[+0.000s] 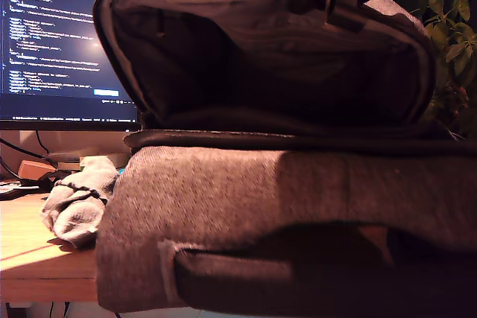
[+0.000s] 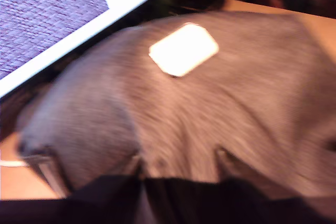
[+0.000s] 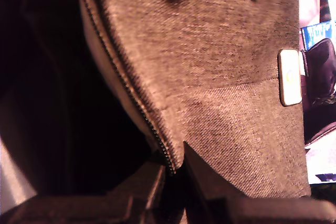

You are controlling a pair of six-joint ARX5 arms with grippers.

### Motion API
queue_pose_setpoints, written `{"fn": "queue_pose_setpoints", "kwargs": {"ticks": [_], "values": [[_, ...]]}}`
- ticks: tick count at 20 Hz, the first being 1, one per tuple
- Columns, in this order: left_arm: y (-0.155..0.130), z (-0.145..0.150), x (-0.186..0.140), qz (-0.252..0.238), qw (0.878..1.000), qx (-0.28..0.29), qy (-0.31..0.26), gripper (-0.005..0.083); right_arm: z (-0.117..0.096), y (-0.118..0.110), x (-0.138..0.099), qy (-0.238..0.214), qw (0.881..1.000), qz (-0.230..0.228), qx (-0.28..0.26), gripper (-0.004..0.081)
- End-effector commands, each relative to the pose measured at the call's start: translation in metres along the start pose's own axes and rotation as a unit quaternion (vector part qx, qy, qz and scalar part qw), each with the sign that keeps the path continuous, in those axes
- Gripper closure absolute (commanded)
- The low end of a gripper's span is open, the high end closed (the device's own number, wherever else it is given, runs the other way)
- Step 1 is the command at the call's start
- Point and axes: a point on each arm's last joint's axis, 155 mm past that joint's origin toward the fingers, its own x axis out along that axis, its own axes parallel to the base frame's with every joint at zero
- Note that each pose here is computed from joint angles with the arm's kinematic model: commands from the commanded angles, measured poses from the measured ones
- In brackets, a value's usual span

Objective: Pack the pair of socks inside the grey Google backpack

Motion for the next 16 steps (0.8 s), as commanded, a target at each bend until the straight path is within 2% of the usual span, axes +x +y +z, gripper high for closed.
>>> {"fn": "queue_pose_setpoints", "kwargs": {"ticks": [1, 3, 5, 8, 10, 11, 12, 13, 14, 16], "values": [[-0.004, 0.006, -0.016, 0.001, 1.000, -0.001, -0.009, 0.0346, 0.006, -0.024, -0.004, -0.007, 0.999, -0.020, 0.037, 0.0782], [0.009, -0.018, -0.022, 0.025, 0.999, -0.019, 0.037, 0.0358, 0.007, -0.025, -0.005, -0.007, 0.999, -0.016, 0.046, 0.0782], [0.035, -0.041, -0.024, 0.067, 0.994, -0.041, 0.075, 0.0405, 0.009, -0.029, -0.006, -0.009, 0.998, -0.013, 0.067, 0.0782], [0.077, -0.062, -0.025, 0.122, 0.985, -0.089, 0.080, 0.0419, 0.013, -0.034, -0.008, -0.012, 0.996, -0.006, 0.091, 0.0782], [0.106, -0.081, -0.028, 0.162, 0.975, -0.132, 0.076, 0.0411, 0.013, -0.036, -0.010, -0.010, 0.996, -0.001, 0.093, 0.0782], [0.119, -0.094, -0.025, 0.180, 0.963, -0.185, 0.076, 0.0385, 0.013, -0.038, -0.011, -0.010, 0.996, 0.000, 0.091, 0.0782], [0.129, -0.110, -0.023, 0.190, 0.951, -0.230, 0.086, 0.0312, 0.014, -0.038, -0.012, -0.010, 0.996, 0.002, 0.089, 0.0782], [0.136, -0.125, -0.018, 0.193, 0.943, -0.250, 0.102, 0.0206, 0.014, -0.039, -0.013, -0.011, 0.996, 0.002, 0.088, 0.0782], [0.144, -0.135, -0.013, 0.198, 0.938, -0.259, 0.115, 0.0134, 0.015, -0.041, -0.013, -0.012, 0.996, 0.002, 0.090, 0.0782], [0.154, -0.145, 0.002, 0.199, 0.937, -0.259, 0.124, 0.0114, 0.015, -0.041, -0.014, -0.014, 0.996, 0.004, 0.090, 0.0782]]}}
